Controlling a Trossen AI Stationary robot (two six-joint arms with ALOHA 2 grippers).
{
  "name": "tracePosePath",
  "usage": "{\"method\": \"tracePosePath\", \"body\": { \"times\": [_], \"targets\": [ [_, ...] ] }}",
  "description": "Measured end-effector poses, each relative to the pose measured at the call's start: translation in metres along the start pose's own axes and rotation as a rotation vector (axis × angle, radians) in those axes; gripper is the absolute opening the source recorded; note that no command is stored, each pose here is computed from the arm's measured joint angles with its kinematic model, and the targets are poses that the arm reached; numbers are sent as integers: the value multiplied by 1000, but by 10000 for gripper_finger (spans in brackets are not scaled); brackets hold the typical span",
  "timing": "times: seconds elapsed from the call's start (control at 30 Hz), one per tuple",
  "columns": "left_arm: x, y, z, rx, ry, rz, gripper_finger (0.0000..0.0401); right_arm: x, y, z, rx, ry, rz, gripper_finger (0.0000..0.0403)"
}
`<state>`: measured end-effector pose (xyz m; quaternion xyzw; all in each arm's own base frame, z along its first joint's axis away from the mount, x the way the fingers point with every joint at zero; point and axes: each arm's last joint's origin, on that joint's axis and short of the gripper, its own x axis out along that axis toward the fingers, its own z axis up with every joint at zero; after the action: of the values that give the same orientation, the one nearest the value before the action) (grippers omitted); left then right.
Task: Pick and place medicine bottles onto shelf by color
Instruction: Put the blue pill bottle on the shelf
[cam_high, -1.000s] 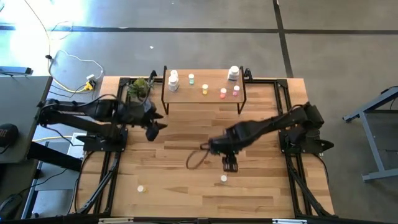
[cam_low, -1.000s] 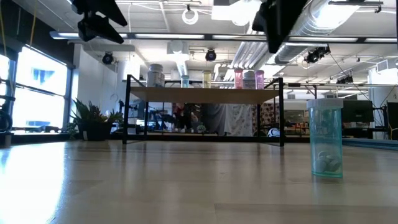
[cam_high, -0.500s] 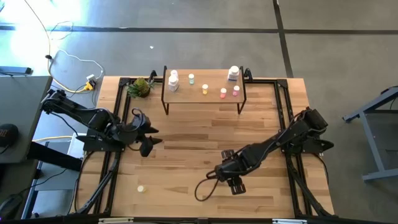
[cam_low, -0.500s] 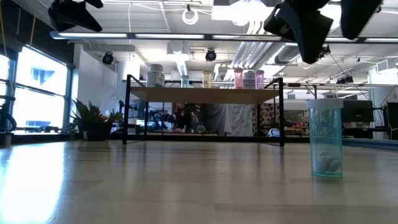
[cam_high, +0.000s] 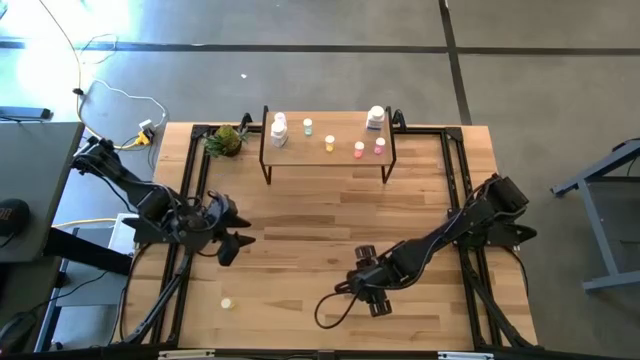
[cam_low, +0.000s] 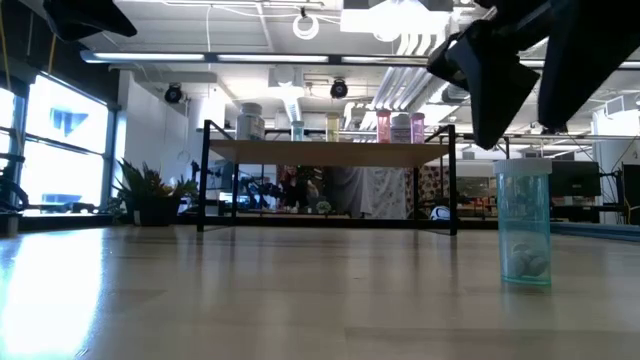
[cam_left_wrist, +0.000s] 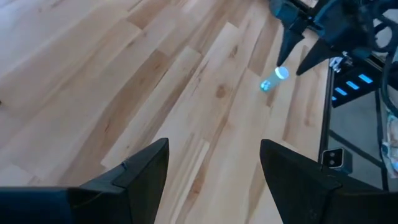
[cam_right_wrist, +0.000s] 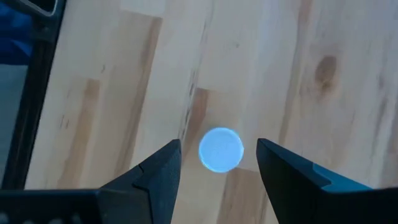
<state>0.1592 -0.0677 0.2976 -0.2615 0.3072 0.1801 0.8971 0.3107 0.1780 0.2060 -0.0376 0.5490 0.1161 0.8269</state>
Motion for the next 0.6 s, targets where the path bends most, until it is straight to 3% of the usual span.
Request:
{"method": "tracePosePath", "body": {
  "times": [0.6],
  "targets": [
    [18,-8,-9,48,48,70,243,14,-3,-10,0,-19,6,201]
  ]
}}
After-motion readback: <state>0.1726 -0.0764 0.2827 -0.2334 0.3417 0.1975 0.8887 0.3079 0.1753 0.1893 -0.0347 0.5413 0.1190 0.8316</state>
